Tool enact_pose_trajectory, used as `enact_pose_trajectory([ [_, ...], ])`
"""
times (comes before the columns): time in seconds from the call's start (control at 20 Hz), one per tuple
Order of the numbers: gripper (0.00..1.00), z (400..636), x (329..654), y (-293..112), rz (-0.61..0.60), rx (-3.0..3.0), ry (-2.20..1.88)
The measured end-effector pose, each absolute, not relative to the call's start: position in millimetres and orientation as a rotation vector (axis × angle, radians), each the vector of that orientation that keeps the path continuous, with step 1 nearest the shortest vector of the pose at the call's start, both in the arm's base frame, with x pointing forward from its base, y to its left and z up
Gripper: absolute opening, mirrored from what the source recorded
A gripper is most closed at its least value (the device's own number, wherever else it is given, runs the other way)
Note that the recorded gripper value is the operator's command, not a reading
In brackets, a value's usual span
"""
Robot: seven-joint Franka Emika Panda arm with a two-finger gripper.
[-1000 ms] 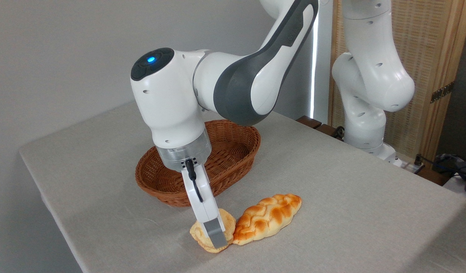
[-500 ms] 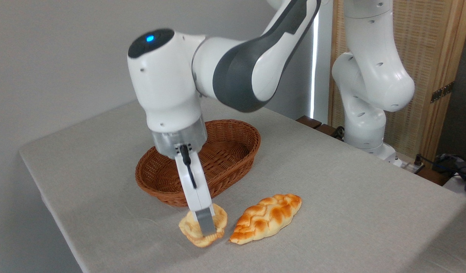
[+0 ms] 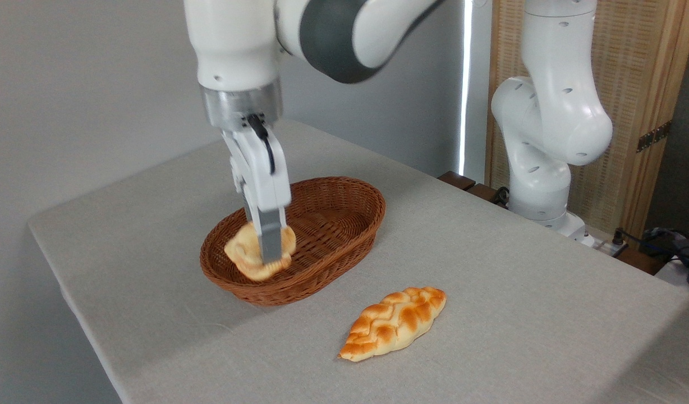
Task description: Put bread into the basket
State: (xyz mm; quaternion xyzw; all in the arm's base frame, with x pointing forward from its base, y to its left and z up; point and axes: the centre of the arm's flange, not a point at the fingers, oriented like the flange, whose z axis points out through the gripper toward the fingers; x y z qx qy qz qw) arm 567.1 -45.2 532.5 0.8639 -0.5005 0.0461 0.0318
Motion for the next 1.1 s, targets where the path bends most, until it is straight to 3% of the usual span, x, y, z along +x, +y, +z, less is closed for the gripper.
enact_pose_trajectory([
  [0.1,0.56,533,562,-82,0.128,2.672,-1.505],
  [0.15,0.66,532,560,-97,0.122,2.677,-1.49],
  [0.2,0.97,531,557,-112,0.116,2.683,-1.473],
  [0.25,1.0,530,554,-125,0.109,2.692,-1.452],
  [0.65,1.0,498,544,-185,-0.008,2.707,-1.385],
  [1.1,1.0,496,547,-178,-0.016,2.745,-1.308],
])
